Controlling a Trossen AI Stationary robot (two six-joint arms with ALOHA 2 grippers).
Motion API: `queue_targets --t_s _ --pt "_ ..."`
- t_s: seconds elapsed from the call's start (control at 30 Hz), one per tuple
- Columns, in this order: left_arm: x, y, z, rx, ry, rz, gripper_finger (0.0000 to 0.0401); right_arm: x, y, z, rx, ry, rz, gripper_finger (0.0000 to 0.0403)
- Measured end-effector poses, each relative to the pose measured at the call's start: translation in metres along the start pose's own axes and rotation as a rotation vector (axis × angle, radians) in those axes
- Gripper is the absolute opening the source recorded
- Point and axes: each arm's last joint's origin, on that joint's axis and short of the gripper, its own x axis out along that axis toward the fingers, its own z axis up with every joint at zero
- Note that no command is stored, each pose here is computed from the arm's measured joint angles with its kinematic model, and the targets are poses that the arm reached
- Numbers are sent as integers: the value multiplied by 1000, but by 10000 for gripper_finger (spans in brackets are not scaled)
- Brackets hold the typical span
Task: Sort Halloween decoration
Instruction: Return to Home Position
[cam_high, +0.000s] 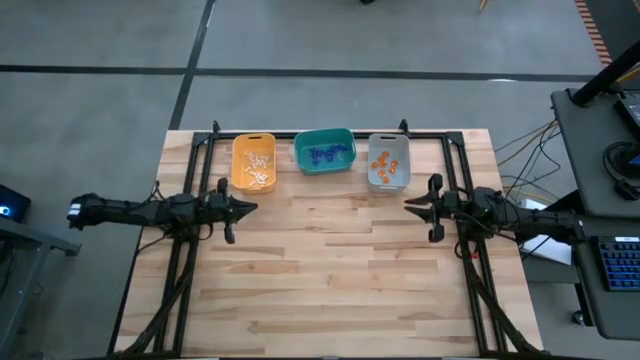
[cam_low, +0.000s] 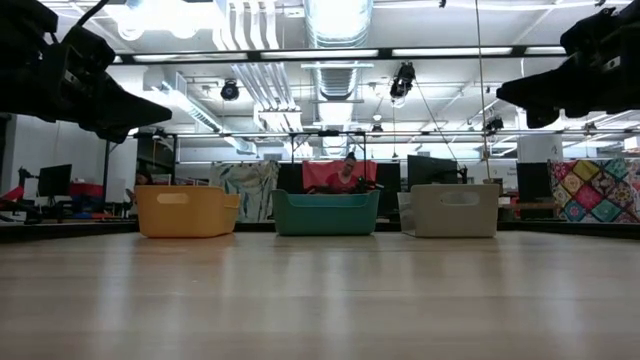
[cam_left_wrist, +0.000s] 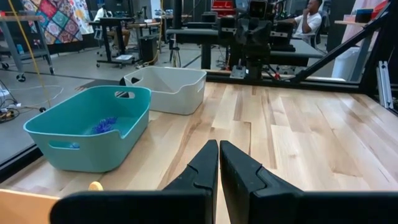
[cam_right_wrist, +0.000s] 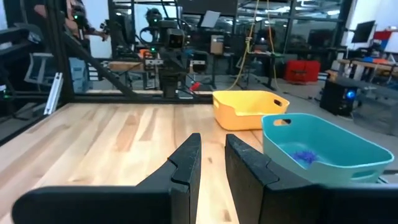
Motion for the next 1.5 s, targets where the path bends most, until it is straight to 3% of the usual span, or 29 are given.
queue_targets --t_s 0.37,0.7,1.5 --pt "0 0 0 1 4 0 0 0 3 1 12 -8 67 63" --pt "0 0 0 2 5 0 0 0 3 1 69 -6 68 63" --pt "0 0 -1 2 6 0 0 0 3 1 68 -7 71 63"
